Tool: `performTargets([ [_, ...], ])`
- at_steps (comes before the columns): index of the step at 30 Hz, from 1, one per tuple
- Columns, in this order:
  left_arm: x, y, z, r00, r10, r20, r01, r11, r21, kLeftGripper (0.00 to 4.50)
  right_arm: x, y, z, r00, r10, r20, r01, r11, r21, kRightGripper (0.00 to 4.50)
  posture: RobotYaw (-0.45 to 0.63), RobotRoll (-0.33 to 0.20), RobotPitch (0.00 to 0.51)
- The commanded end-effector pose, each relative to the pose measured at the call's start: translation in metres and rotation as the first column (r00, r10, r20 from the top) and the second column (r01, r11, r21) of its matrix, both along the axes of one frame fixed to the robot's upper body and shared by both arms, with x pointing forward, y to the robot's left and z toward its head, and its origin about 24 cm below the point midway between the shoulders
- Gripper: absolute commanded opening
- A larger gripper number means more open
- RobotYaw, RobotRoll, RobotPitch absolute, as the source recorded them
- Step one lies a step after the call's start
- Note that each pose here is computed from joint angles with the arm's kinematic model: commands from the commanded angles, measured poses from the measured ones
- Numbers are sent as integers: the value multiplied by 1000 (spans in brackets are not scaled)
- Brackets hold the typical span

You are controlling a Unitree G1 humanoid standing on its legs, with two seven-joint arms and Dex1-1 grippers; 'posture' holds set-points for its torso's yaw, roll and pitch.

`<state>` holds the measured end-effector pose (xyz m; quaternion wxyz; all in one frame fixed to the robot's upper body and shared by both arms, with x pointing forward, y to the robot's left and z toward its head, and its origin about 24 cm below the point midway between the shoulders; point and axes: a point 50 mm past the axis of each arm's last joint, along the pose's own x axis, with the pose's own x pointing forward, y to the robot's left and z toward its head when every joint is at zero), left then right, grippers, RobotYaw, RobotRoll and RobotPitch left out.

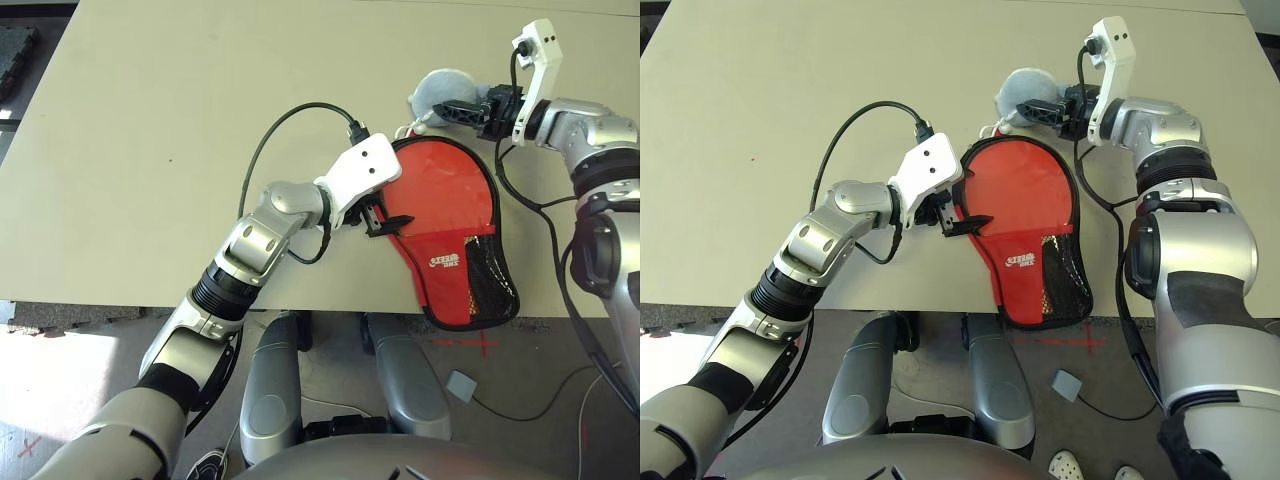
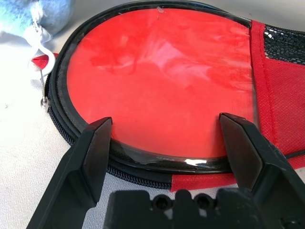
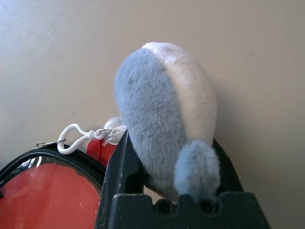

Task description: Store the ping-pong paddle in its case and zip it.

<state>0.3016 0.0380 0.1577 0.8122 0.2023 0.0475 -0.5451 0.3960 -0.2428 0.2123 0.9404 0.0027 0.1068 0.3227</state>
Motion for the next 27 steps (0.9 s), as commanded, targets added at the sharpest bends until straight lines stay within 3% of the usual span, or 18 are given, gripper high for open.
performTargets([
  [1,-1,3,-24,995,26,-95,-20,998,61,4500,-9,-28,7,998,-58,14,59,997,-46,480,-80,0,380],
  [3,-1,1,-24,995,22,-96,-16,998,60,4500,-14,-41,9,997,-72,13,73,994,-85,237,-89,0,380],
  [16,1,-2,-25,995,9,-103,-3,998,60,4500,-60,-106,22,995,-85,-47,65,944,-324,235,-129,0,383],
  [21,2,-3,-26,994,4,-105,3,998,61,4500,-79,-118,25,994,-45,-104,1,922,-387,233,-151,0,383],
  [27,5,-6,-26,995,-1,-105,7,998,58,4500,-117,-130,22,959,73,-275,-194,875,-444,233,-179,0,380],
])
